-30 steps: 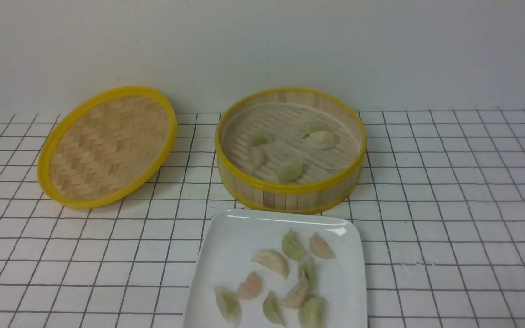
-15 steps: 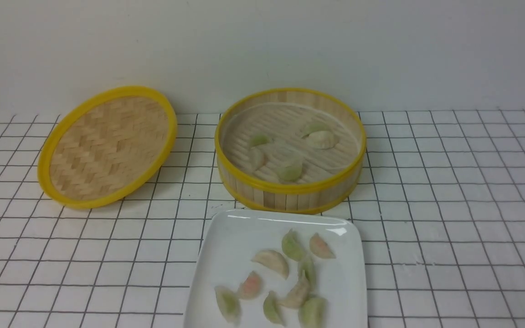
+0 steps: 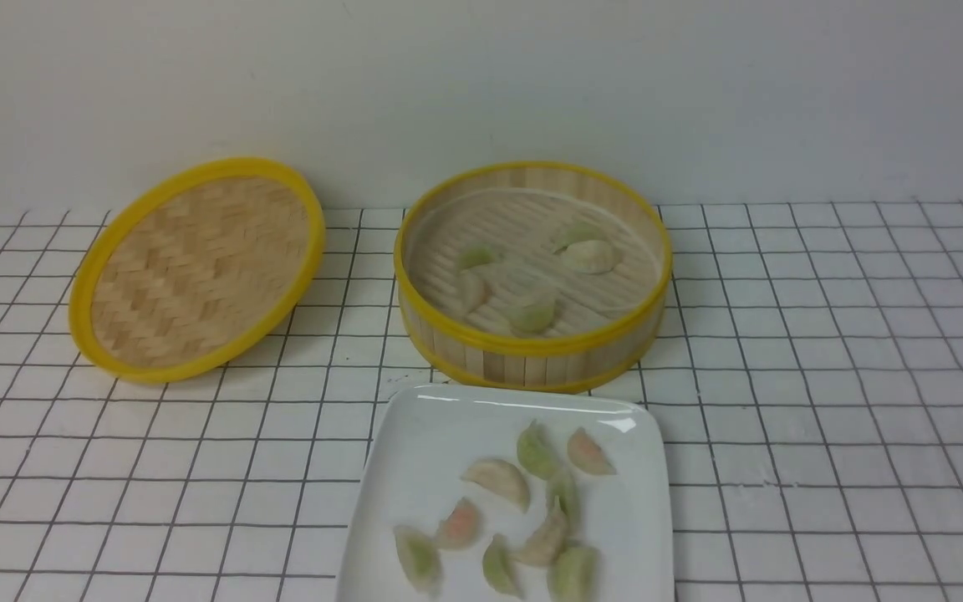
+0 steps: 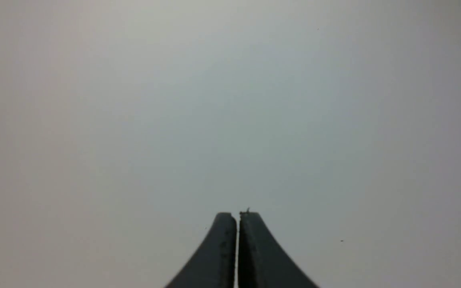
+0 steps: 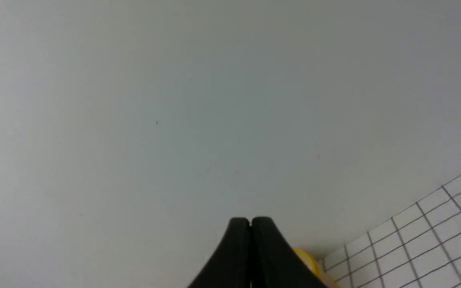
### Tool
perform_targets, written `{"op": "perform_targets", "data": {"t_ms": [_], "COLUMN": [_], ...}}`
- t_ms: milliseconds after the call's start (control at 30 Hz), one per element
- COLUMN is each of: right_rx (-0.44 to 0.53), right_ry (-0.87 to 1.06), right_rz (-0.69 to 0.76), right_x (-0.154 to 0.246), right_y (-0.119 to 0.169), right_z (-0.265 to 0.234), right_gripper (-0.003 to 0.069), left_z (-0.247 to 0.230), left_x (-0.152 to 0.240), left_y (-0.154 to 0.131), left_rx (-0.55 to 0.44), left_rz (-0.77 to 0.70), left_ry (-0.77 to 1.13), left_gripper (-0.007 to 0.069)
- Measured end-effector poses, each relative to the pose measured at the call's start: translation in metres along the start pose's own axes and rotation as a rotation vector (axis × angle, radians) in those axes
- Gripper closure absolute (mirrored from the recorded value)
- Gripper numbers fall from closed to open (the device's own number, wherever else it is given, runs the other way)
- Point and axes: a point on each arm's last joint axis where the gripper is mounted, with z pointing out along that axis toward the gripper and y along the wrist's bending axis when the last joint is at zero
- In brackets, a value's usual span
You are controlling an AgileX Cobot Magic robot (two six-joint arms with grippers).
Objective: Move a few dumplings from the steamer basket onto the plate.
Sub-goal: Use the left arm to grab a dumpling from the steamer
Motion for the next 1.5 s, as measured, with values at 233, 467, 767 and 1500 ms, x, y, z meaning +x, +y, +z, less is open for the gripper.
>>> {"op": "perform_targets", "data": {"t_ms": [233, 467, 767, 1500], "right_rx": [0.054, 0.078, 0.091, 0.042], "right_ry": [0.496, 1.008, 1.185, 1.203], "right_rz": [-0.383, -0.474, -0.397, -0.332], "right_x": [-0.052, -0.053, -0.021, -0.013], "right_y": [0.054, 0.056, 0.03, 0.031], "right_z": [0.073, 0.162, 0.236, 0.243], "right_gripper": [0.0669, 0.0669, 0.0669, 0.0669], "left_z": [0.011, 0.071, 0.191, 0.342], "left_x": [-0.014, -0.045, -0.003, 0.313], "left_y": [-0.003, -0.021, -0.02, -0.083], "left_rx": [-0.06, -0.291, -0.274, 0.102], "left_rz": [-0.067, -0.092, 0.0, 0.282], "left_ry": [0.077, 0.753, 1.548, 1.88], "left_gripper": [0.0631, 0.0631, 0.0631, 0.0631]}}
